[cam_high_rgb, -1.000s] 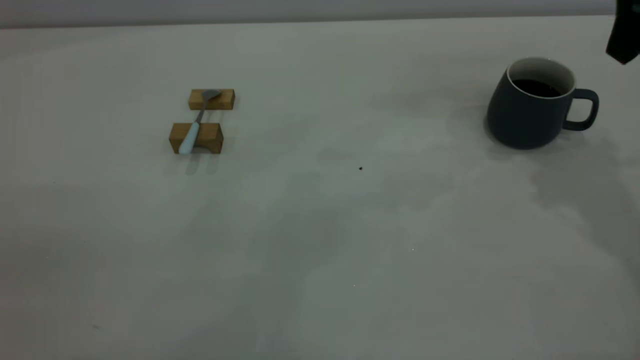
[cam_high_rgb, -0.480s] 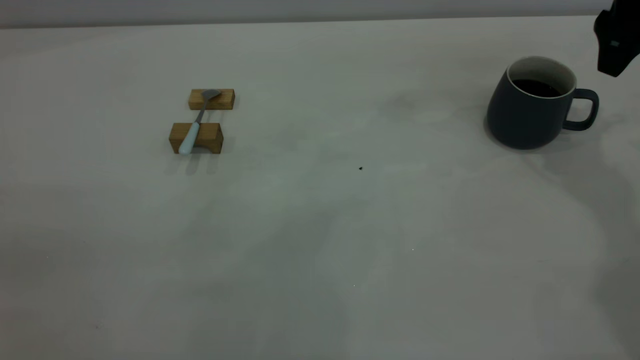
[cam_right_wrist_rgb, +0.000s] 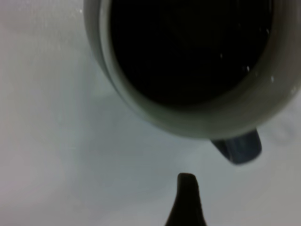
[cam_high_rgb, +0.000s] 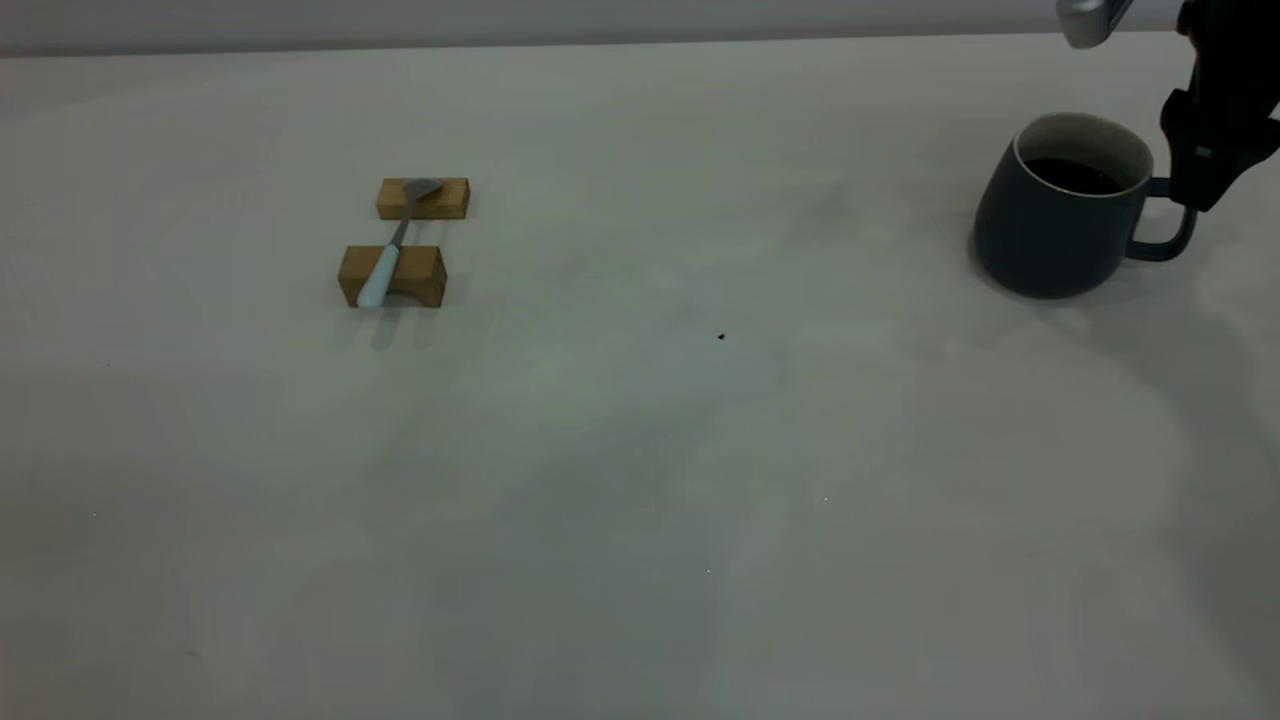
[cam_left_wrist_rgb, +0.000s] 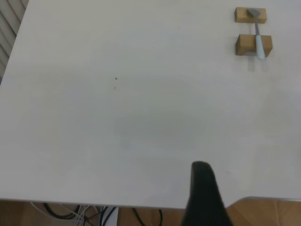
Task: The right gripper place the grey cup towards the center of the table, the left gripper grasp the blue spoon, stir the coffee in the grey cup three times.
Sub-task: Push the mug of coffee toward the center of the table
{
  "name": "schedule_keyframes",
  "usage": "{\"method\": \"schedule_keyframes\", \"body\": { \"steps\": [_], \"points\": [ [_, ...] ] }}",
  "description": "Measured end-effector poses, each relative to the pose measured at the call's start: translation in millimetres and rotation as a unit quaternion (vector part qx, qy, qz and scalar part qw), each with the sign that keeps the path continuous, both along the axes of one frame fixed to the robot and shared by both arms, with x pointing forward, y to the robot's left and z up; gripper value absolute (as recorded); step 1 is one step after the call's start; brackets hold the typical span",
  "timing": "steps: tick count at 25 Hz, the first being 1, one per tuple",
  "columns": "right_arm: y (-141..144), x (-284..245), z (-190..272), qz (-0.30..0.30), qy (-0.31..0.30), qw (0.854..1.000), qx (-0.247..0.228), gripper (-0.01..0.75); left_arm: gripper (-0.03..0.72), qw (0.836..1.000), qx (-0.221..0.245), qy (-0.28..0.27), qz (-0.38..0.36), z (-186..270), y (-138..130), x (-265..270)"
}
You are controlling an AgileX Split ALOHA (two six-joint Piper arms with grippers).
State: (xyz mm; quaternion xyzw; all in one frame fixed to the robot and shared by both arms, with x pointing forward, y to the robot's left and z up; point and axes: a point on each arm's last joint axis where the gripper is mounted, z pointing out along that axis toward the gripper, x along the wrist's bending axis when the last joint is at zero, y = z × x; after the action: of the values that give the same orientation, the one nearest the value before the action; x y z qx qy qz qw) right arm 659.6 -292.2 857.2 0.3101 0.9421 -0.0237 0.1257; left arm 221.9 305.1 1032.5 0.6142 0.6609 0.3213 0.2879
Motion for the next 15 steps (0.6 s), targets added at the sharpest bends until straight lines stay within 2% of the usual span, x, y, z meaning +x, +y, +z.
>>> {"method": "schedule_keyframes", "body": {
  "steps": [15],
  "points": [
    [-5, 11, -46, 0.04, 0.023, 0.999, 0.022, 0.642, 0.583, 1.0, 0.0, 0.0, 0.0, 0, 0, 0]
  ]
}}
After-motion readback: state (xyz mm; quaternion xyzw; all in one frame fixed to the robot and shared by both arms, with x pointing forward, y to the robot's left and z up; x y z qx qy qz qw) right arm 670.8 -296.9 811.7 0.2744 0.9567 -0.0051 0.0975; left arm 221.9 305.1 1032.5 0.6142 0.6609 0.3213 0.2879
